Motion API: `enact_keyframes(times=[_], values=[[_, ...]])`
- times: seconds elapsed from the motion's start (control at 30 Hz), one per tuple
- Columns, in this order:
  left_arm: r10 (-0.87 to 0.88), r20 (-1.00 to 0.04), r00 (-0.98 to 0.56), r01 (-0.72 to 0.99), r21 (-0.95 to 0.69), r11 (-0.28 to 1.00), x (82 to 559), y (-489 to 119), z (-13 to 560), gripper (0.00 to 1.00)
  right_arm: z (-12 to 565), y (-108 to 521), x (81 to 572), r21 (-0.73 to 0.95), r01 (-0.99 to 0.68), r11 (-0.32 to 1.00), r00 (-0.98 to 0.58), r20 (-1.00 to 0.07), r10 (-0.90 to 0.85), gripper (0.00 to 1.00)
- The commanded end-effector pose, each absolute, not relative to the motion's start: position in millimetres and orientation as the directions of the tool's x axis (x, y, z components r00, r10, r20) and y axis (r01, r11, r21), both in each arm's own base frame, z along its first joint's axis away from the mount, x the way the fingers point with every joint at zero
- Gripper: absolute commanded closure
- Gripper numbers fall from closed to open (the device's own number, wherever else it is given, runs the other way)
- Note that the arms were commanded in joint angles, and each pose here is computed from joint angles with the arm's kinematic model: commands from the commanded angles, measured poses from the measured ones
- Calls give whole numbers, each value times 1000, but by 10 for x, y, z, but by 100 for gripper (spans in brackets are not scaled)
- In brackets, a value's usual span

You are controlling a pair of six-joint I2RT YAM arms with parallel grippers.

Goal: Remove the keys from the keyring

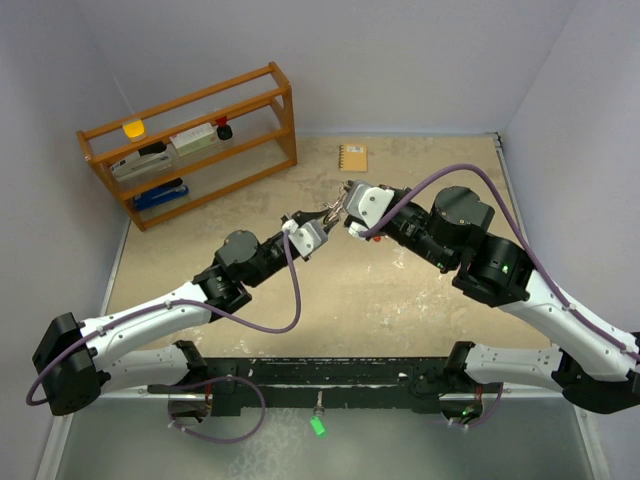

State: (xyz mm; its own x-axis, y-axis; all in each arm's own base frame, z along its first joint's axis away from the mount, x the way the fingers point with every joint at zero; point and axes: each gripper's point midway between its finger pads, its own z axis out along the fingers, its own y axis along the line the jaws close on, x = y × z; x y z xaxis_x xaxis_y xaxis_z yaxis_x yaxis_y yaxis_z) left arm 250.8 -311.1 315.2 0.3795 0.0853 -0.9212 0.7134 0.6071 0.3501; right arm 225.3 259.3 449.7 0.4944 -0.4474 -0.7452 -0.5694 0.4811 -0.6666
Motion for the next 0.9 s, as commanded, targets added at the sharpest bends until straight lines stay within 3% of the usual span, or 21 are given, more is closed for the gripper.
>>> enact_keyframes(times=[0.0,0.13,0.23,0.87], values=[[-125,-895,429,711,249,657,2394,-3004,3654,56,4932,2476,2220,-647,-508,569,548,-752,-365,100],[-227,-871,436,733,197,651,2293,-2957,3833,41,4910,2484,2231,-645,-510,569,543,-755,-369,100],[-292,-850,438,736,153,659,2251,-2885,3961,36,4901,2487,2234,-643,-511,571,541,-756,-369,100],[-450,-775,444,783,91,616,2121,-2881,4368,27,4823,2527,2233,-635,-528,564,532,-765,-363,100]])
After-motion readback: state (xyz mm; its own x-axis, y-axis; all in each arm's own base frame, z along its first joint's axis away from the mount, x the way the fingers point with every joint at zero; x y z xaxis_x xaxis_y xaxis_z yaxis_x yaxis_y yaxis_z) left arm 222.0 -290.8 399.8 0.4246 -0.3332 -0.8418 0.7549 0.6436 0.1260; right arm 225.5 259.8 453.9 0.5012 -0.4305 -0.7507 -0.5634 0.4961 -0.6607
